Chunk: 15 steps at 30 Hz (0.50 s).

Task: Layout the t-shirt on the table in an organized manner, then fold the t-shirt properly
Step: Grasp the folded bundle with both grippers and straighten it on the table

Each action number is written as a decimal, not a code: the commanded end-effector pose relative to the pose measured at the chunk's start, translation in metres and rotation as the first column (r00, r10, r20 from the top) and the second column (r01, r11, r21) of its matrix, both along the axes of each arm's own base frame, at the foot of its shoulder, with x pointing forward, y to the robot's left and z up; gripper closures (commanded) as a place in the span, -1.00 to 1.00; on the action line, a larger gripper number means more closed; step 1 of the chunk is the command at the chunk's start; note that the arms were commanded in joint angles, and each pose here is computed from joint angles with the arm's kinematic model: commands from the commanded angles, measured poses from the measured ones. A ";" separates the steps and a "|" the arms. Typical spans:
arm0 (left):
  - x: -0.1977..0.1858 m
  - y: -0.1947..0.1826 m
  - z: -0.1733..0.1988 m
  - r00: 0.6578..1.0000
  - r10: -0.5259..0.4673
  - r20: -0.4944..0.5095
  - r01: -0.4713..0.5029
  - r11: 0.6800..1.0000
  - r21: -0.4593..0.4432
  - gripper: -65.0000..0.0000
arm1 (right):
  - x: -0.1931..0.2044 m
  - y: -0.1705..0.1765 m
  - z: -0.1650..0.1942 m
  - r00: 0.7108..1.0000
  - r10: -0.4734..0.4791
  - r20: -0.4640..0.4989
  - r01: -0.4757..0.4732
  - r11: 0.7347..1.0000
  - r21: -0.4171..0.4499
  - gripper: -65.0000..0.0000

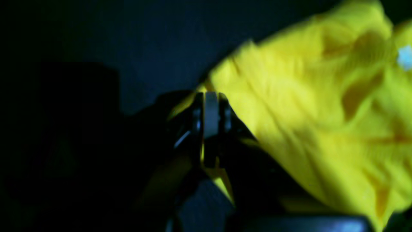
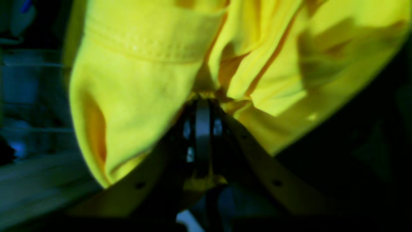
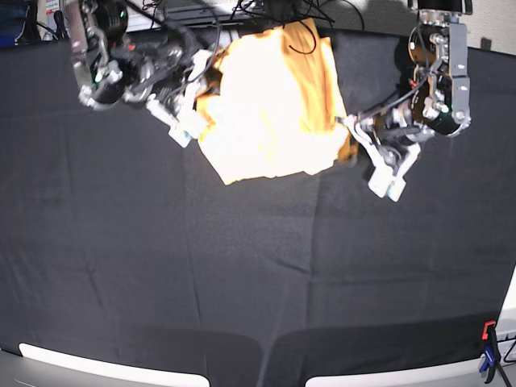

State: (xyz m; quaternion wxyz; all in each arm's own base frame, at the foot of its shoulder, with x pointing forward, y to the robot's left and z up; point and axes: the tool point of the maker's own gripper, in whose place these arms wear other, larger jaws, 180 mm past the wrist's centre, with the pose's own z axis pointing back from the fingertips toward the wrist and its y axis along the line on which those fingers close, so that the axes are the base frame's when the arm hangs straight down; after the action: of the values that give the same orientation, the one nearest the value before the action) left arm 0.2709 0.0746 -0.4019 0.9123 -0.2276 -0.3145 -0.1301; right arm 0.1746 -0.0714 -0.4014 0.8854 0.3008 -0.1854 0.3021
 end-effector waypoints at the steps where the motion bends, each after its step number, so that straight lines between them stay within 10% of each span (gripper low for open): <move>1: 0.006 0.003 0.013 0.999 -0.004 0.048 0.004 1.000 -0.003 1.00 | 0.018 -0.008 0.012 0.998 -0.021 0.064 0.021 1.000 0.003 1.00; 8: -0.035 0.016 0.009 1.000 -0.030 0.010 0.030 0.999 0.020 1.00 | 0.074 -0.053 0.037 0.967 -0.147 0.209 0.161 0.985 -0.054 1.00; 15: -0.068 0.019 -0.007 0.998 0.054 -0.022 -0.055 0.998 -0.018 1.00 | 0.063 -0.034 0.024 0.989 -0.057 0.138 0.068 0.995 -0.077 1.00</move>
State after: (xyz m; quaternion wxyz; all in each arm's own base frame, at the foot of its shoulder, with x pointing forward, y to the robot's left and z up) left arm 0.1933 0.0964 -0.4195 0.9256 -0.2219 -0.2908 -0.0974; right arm 0.2292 -0.1074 -0.3877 0.8995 0.2316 -0.2192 0.2987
